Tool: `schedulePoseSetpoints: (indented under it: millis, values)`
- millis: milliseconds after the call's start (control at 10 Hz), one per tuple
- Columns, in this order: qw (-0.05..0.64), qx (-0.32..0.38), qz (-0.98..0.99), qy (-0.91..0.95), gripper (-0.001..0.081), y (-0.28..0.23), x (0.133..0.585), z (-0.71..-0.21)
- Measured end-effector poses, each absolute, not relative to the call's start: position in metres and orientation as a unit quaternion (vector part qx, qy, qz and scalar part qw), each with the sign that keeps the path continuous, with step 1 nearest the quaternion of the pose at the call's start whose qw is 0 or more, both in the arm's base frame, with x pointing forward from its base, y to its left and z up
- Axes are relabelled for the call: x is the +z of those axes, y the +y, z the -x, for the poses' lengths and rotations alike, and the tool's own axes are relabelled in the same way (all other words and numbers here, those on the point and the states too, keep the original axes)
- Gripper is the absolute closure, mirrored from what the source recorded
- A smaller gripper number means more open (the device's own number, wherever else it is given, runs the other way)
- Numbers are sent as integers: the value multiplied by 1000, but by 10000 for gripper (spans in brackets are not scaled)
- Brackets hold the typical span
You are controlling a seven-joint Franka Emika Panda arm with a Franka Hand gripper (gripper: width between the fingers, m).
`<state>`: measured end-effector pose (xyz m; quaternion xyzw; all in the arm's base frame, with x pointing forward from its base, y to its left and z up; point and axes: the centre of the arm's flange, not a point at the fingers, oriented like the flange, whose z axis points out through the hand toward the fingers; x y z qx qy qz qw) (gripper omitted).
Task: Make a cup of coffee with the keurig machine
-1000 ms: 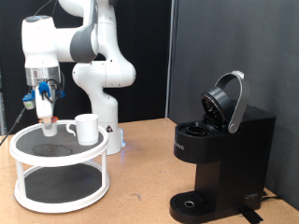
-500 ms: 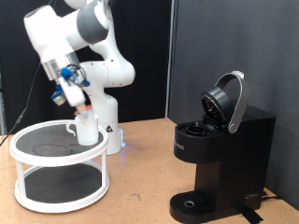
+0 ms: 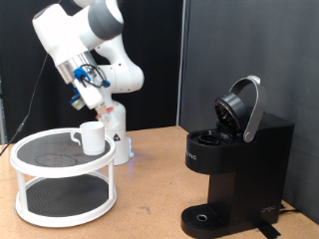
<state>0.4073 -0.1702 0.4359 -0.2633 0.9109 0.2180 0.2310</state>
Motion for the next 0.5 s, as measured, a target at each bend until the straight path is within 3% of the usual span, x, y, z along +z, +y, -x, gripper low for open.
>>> schedulePoseSetpoints:
  millis: [300, 500]
  values:
    - [268, 295, 267, 878, 438, -133, 463, -427]
    - [277, 301, 261, 874, 438, -108, 477, -440]
